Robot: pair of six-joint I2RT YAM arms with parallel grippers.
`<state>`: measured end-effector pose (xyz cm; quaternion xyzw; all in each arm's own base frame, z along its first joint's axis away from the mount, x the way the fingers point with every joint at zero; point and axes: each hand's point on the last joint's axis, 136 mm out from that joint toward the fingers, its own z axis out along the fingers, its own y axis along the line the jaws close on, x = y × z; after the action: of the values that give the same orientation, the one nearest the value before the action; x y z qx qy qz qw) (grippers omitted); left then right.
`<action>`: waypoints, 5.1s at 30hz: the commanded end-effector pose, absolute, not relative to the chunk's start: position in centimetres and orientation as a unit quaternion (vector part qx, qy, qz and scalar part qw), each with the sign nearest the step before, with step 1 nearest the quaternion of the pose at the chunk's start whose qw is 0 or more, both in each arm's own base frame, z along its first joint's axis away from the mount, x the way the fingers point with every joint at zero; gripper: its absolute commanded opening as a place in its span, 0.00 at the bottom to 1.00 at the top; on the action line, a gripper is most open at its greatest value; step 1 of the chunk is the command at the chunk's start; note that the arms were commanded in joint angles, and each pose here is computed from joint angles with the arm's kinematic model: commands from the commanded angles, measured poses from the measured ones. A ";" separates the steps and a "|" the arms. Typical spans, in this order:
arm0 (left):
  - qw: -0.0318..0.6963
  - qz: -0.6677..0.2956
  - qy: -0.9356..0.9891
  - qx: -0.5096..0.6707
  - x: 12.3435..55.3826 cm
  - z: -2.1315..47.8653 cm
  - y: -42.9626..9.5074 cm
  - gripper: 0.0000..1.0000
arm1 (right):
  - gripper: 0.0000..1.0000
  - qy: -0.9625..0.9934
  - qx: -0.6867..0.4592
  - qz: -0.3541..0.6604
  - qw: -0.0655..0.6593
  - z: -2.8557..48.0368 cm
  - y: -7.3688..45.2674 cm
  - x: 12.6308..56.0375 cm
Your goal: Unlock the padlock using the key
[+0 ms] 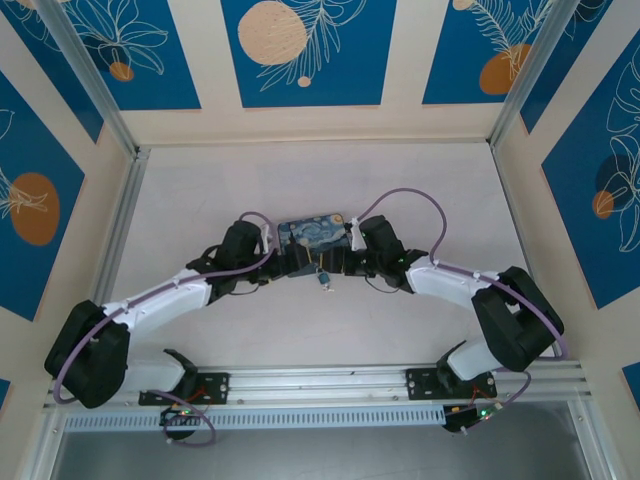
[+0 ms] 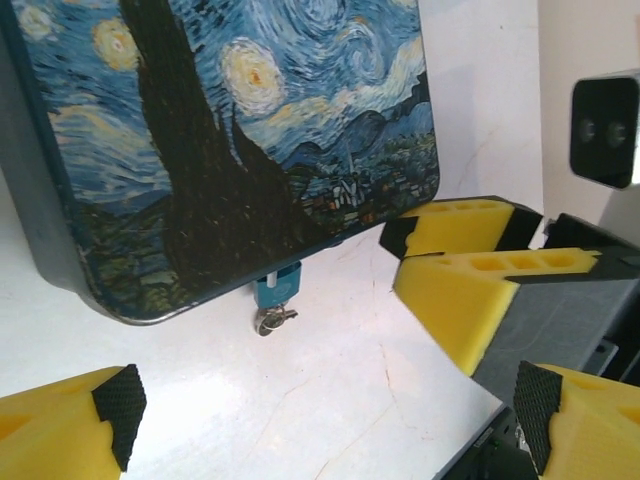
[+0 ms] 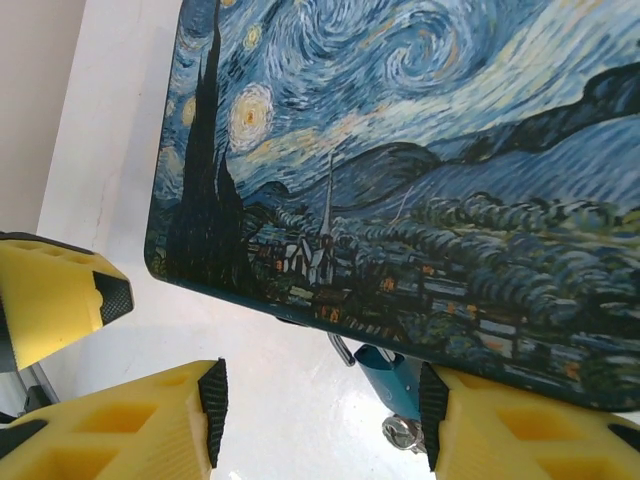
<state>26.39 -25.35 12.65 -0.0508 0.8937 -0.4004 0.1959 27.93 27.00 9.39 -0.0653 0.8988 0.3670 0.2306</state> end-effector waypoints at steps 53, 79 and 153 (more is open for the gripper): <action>0.204 -0.402 0.890 -0.066 29.0 13.1 -24.1 1.00 | 0.15 0.920 -0.110 0.329 0.182 2.0 28.6 25.6; 0.277 -0.208 0.937 -0.051 30.6 12.4 -19.8 1.00 | 0.00 0.930 -0.012 0.323 0.176 2.4 25.1 25.3; 0.256 -0.150 0.955 -0.020 29.4 10.0 -22.4 1.00 | 0.09 0.884 0.231 0.358 0.192 6.5 15.5 24.7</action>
<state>30.63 -23.39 8.77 -0.0377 0.9525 -0.1610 0.2557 25.75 15.91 6.78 0.2516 0.8690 0.3793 0.1941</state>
